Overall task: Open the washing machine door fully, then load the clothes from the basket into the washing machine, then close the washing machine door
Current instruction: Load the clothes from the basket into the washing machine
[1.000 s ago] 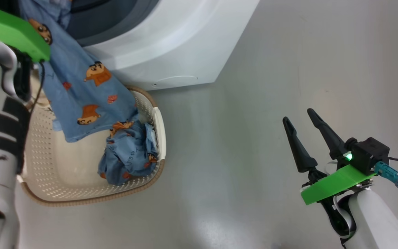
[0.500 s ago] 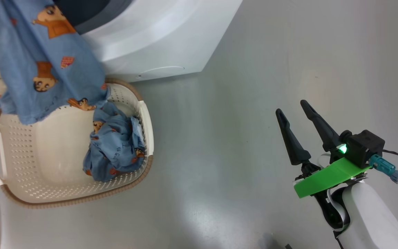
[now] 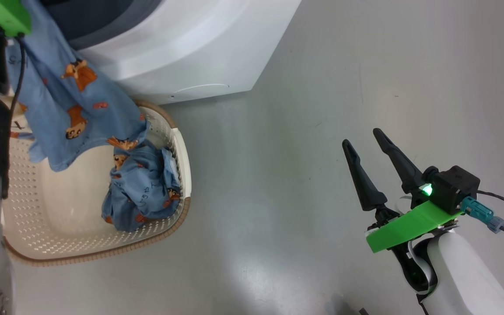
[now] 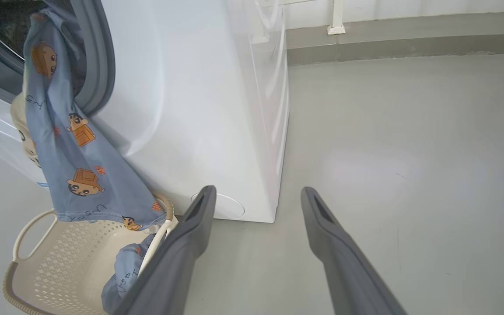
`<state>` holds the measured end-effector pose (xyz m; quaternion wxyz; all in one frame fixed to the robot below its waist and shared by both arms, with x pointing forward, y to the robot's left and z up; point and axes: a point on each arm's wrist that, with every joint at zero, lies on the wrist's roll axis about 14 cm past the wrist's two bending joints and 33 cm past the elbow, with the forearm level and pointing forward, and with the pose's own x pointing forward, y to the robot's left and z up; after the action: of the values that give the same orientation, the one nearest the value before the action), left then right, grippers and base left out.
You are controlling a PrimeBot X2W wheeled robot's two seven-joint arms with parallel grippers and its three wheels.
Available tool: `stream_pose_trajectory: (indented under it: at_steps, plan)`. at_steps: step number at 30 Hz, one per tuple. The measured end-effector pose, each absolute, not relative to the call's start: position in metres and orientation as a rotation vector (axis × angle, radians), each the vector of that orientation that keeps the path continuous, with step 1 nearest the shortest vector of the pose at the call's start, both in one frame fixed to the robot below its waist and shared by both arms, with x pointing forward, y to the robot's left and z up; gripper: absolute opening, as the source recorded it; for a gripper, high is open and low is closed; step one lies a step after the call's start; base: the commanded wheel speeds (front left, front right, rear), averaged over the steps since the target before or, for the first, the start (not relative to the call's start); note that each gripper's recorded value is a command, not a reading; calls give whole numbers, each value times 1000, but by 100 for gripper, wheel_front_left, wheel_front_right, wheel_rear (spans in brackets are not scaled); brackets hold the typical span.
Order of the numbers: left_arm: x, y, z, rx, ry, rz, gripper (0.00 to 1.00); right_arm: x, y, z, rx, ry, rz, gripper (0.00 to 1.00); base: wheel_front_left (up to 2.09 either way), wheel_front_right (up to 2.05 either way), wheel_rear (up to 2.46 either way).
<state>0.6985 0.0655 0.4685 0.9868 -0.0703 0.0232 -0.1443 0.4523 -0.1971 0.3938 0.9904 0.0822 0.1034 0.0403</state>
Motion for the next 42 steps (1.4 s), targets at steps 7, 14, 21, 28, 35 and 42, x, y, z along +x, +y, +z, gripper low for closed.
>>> stream_pose_trajectory:
  at_steps: [7,14,21,28,35,42]
  plan:
    - [690,63,447,-112,142,-305,100,453,-195,397,167,200,88,100,0,0,0]
    - [689,63,452,-114,138,-305,100,455,-191,397,172,197,99,100,0,0,0]
    - [683,61,469,-176,84,-306,100,458,-187,400,175,187,111,100,0,0,0]
    - [667,65,470,-211,53,-299,100,462,-184,404,177,172,121,100,0,0,0]
    - [640,75,458,-237,41,-280,100,467,-184,407,176,158,127,100,0,0,0]
    - [606,90,439,-229,54,-258,100,473,-185,410,173,143,131,100,0,0,0]
